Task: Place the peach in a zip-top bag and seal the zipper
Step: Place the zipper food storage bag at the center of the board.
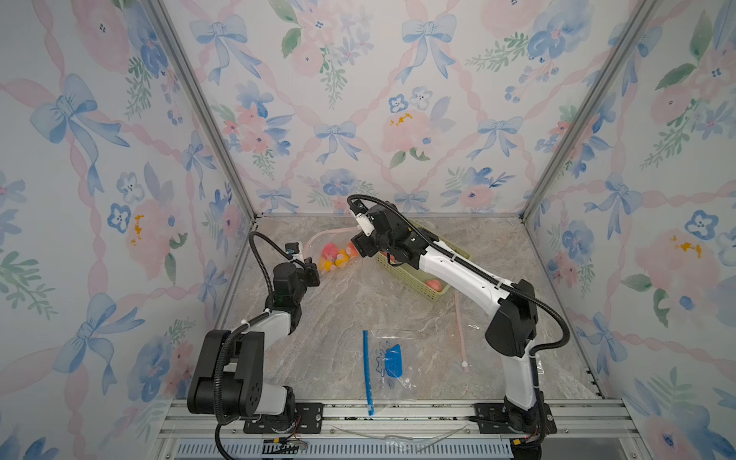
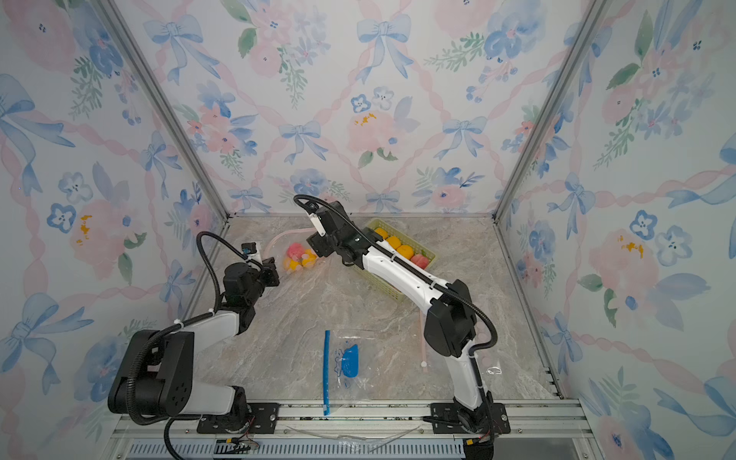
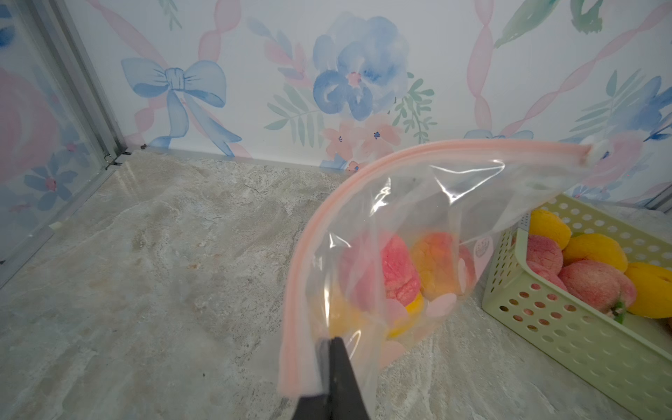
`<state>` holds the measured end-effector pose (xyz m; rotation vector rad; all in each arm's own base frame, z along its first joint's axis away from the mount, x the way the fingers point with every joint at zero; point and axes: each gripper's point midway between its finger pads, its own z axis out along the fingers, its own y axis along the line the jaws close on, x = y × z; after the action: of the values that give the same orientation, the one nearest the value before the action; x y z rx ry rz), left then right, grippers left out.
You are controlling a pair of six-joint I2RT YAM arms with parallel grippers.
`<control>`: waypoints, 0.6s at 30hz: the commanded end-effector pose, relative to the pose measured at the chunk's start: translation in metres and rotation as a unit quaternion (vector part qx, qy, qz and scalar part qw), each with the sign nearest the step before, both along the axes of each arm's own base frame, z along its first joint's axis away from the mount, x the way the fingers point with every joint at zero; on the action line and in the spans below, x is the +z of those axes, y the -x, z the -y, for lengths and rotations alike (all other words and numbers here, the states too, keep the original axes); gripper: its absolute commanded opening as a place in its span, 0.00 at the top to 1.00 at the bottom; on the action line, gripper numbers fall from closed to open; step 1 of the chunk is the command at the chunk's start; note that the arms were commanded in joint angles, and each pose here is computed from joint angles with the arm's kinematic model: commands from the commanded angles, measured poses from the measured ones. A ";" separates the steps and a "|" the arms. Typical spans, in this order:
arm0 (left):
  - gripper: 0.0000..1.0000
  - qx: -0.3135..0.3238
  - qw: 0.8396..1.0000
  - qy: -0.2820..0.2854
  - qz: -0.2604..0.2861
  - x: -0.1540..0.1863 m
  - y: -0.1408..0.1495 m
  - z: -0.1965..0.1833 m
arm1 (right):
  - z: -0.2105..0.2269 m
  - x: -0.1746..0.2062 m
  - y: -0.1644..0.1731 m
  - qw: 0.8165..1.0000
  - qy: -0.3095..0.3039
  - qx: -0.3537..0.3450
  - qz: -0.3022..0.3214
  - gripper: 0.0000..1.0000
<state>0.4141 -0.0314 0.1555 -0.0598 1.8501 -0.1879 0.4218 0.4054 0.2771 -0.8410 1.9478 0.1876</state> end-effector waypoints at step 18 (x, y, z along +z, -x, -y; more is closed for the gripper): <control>0.13 -0.007 0.998 0.032 0.059 0.069 0.038 0.001 | 0.117 -0.119 0.260 0.942 -0.013 -0.176 -0.286 0.03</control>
<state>0.3842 -0.0390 0.2291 -0.0535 1.7044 -0.2793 0.1827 0.2923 0.1657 -0.5599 2.5209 0.2218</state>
